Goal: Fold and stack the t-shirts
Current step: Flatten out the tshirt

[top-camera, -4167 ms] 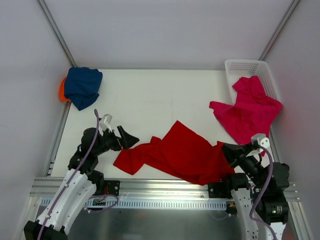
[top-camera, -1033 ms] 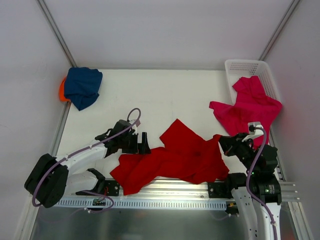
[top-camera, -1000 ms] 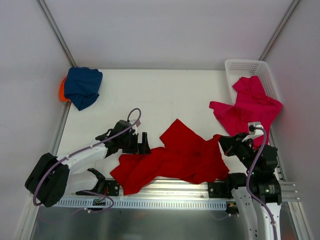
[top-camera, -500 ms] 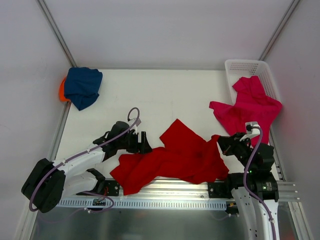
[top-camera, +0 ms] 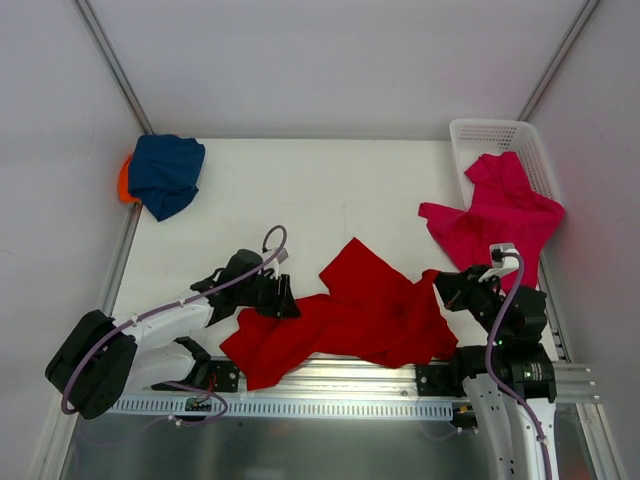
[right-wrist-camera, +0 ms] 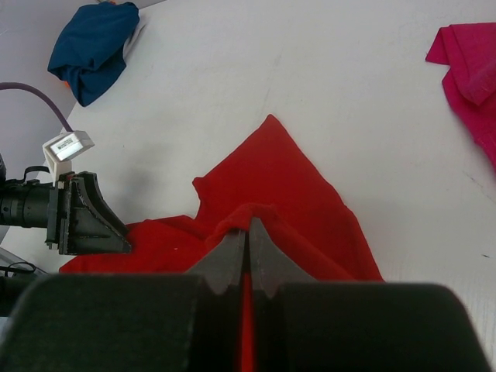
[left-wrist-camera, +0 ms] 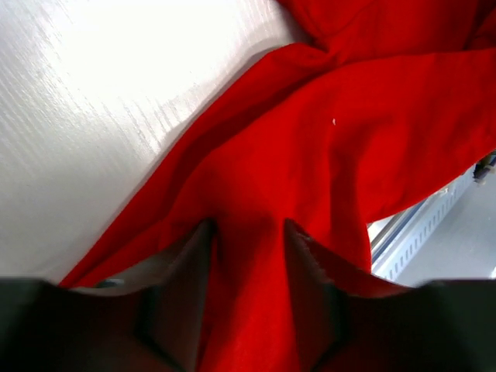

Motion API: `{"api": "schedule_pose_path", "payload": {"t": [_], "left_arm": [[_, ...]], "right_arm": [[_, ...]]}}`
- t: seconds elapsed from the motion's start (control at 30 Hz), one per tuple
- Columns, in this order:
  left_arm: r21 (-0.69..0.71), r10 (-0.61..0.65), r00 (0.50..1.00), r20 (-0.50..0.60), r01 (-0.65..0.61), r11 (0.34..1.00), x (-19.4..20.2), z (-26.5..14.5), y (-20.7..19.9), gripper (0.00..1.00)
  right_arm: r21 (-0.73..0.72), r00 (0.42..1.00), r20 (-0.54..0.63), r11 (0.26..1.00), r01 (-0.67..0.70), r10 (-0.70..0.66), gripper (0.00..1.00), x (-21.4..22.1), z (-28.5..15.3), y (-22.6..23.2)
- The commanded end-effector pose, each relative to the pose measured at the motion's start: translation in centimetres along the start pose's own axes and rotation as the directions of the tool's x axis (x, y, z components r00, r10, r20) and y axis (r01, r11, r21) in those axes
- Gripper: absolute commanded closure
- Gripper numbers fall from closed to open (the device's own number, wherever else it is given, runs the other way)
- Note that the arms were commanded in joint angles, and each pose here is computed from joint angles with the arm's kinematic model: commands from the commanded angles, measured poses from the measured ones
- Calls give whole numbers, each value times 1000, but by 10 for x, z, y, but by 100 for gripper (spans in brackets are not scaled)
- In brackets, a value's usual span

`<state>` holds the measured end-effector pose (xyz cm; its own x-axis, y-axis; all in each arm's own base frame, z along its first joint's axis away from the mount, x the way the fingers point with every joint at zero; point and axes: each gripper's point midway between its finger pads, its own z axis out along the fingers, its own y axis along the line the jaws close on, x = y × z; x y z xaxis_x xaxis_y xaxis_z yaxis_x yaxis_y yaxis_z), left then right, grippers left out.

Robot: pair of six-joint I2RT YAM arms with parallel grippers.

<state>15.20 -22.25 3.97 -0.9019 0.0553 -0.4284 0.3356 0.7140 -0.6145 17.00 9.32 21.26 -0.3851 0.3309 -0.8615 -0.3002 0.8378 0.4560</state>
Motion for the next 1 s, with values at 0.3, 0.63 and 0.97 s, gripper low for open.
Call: {"api": "schedule_pose_path", "payload": {"t": [0.3,0.63,0.97], "left_arm": [[36,54,998,32,-55,998,-2,1,-9,100],[92,211,958,192,-232,968,-56,-92,-87,100],[236,273,957,94,-288,928,15,-139,-107,100]], "right_arm": [[-28,999,26,999,-24,25,99,-2,4,3],[-32,1000,18,999,-18,19,100,-1,4,4],[-30,1000,6,999,-11,11,99,4,-1,4]]}}
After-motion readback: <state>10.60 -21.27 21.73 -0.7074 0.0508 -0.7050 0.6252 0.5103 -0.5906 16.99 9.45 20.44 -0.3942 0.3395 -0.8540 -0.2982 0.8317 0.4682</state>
